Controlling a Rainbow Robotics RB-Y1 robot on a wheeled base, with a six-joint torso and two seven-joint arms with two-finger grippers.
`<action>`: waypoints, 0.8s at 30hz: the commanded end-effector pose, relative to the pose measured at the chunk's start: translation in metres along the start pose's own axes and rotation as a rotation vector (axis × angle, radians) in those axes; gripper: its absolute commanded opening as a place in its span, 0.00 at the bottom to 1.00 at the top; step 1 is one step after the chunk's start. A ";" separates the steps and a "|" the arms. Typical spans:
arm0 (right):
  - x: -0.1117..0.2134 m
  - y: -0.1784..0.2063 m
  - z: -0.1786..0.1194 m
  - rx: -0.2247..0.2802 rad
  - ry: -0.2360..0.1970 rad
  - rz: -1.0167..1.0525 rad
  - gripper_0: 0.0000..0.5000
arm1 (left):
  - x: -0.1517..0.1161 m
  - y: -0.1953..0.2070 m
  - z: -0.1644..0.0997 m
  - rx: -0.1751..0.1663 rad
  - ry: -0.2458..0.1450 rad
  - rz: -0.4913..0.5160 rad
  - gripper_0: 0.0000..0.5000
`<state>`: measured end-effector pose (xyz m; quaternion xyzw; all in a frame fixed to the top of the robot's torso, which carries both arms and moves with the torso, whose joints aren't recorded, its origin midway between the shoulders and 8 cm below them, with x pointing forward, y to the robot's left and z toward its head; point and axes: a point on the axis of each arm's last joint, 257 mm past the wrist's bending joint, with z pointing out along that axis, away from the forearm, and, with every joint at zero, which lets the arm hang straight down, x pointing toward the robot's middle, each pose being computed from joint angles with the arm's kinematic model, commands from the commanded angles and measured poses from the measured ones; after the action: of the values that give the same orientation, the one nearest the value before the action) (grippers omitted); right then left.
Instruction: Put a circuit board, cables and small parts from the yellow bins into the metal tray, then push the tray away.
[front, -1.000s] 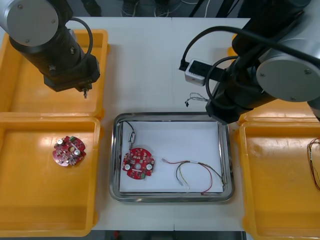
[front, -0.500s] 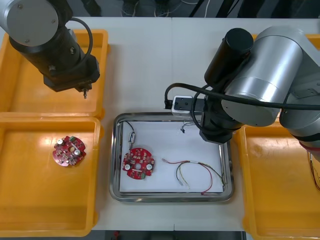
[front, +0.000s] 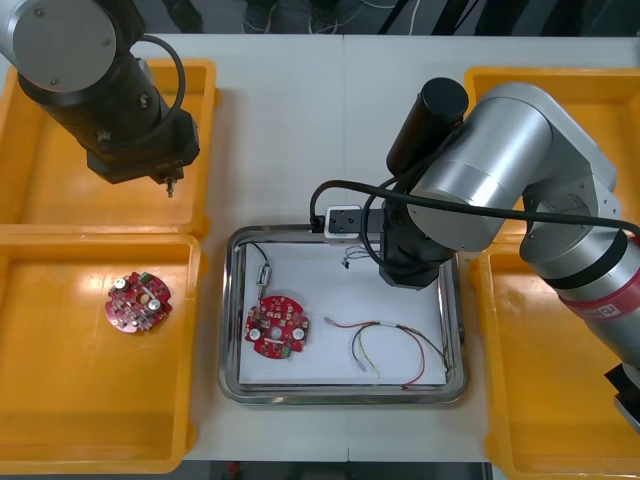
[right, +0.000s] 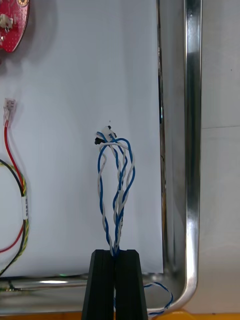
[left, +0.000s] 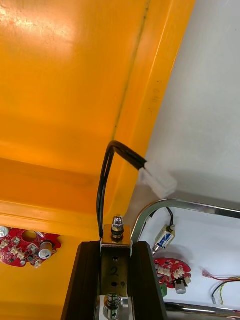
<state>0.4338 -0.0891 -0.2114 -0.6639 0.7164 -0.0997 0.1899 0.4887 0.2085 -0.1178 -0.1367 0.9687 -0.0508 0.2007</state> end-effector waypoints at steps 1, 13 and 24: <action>-0.006 0.018 0.017 -0.017 -0.041 0.014 0.00 | -0.008 0.013 -0.013 -0.007 -0.027 0.051 0.00; 0.005 0.021 0.044 0.054 -0.014 0.005 0.00 | -0.007 0.013 -0.013 -0.007 -0.023 0.052 0.00; 0.001 0.014 0.058 0.076 -0.037 0.023 0.00 | -0.006 0.012 -0.013 -0.003 -0.019 0.052 0.00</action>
<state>0.4514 -0.0936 -0.2646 -0.6368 0.7281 -0.1138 0.2268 0.4871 0.2085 -0.1185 -0.1362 0.9695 -0.0505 0.1974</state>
